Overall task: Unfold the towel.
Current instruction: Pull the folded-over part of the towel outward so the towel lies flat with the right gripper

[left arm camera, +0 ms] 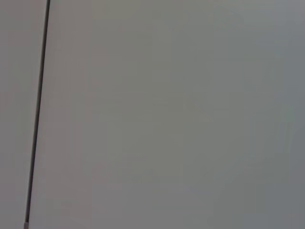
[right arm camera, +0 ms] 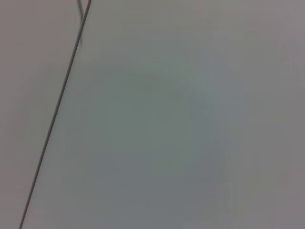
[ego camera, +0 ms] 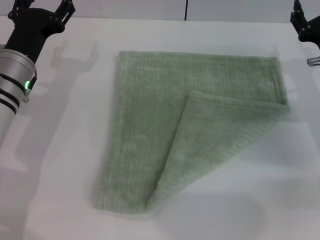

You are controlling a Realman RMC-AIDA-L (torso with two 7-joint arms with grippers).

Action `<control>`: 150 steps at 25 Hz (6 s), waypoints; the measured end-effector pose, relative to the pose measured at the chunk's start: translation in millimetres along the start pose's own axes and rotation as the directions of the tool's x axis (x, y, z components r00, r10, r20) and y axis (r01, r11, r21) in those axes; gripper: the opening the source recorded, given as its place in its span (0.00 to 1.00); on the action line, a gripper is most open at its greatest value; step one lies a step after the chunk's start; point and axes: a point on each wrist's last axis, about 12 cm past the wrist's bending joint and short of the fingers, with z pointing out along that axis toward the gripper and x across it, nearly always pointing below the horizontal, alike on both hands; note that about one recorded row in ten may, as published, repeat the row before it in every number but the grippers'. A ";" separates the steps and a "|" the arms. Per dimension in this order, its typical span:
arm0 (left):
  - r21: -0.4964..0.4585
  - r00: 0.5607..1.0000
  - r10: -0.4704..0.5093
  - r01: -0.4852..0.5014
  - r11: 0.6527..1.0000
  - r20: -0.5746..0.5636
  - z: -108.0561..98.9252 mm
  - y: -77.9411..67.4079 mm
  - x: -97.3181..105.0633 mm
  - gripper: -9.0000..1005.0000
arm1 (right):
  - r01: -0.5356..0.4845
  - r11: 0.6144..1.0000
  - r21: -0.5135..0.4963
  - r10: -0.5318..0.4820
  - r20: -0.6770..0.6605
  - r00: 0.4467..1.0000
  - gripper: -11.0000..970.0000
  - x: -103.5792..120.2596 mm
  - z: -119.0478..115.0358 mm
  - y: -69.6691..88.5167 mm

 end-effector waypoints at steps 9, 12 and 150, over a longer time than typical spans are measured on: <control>0.004 1.000 0.009 -0.009 1.000 0.001 4.7 -1.1 -1.8 0.73 | -0.001 1.000 -0.001 0.001 0.008 1.000 0.72 -2.5 2.6 0.3; 0.003 1.000 0.013 -0.013 1.000 -0.009 5.4 -0.9 -0.9 0.72 | 0.001 1.000 -0.003 -0.001 0.010 1.000 0.72 -3.3 3.9 0.5; 0.126 0.664 0.125 -0.046 0.991 -0.737 75.8 -102.5 14.9 0.03 | -0.236 0.916 -0.325 0.094 -0.397 0.913 0.70 -69.5 29.1 75.9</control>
